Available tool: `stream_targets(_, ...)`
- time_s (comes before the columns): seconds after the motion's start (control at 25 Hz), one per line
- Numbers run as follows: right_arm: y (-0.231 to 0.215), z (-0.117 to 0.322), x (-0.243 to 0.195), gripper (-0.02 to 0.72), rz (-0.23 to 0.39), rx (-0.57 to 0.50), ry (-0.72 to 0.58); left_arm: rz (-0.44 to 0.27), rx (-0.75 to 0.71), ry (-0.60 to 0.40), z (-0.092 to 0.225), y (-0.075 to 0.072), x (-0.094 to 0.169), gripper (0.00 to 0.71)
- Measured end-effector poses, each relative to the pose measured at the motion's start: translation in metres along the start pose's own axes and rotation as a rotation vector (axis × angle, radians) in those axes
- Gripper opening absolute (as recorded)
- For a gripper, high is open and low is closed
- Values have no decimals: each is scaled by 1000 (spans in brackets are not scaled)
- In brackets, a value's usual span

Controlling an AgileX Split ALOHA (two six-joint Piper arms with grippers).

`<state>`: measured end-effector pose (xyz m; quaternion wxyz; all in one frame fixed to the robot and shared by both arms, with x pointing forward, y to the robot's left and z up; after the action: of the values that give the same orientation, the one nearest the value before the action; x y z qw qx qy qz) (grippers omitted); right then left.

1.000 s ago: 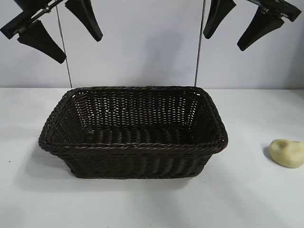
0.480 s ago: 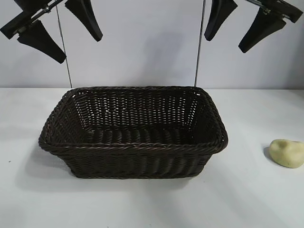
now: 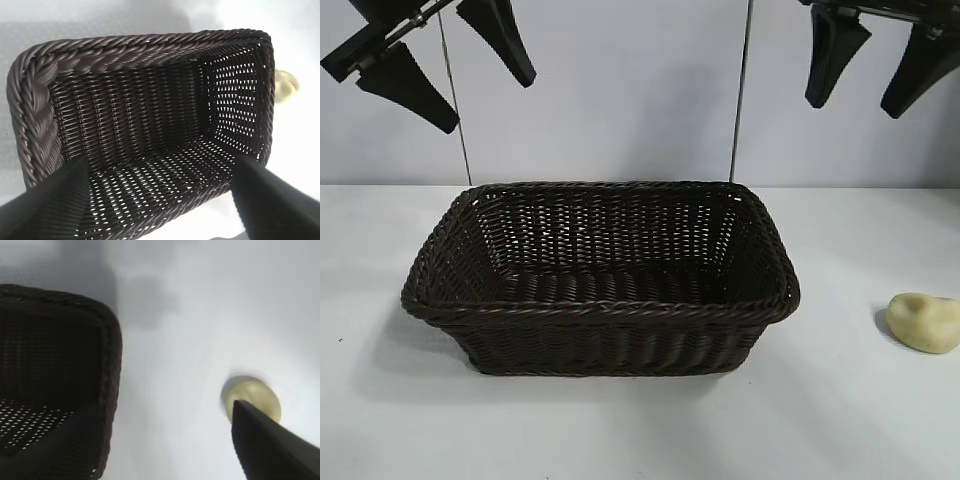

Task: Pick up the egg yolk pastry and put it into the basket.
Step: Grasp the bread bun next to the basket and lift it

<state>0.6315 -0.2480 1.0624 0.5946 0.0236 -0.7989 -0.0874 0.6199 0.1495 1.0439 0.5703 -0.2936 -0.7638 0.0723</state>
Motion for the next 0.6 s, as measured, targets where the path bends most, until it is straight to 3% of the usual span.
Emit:
stream_targets(0.28,-54,3,-12,529,51,-109,48,-1,-1,-3,0,0,0,571)
stream_targets(0.6,-72,26,-57,529,85,-139,159,-1,-1,-5,-1,0,0,571)
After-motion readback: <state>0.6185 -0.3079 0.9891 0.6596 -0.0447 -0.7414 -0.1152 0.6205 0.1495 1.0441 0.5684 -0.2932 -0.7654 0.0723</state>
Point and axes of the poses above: a point on each arm's last joint axis where the gripper is mounted, x pointing back along that axis away from the gripper, y along the wrist's bending axis when the last joint is at zero, z = x × y, the point moved 3 cm from there along -x, pointing out along that axis toward the gripper, and after that the axes turned 11 degrees about -x, right-handed, at the moved point
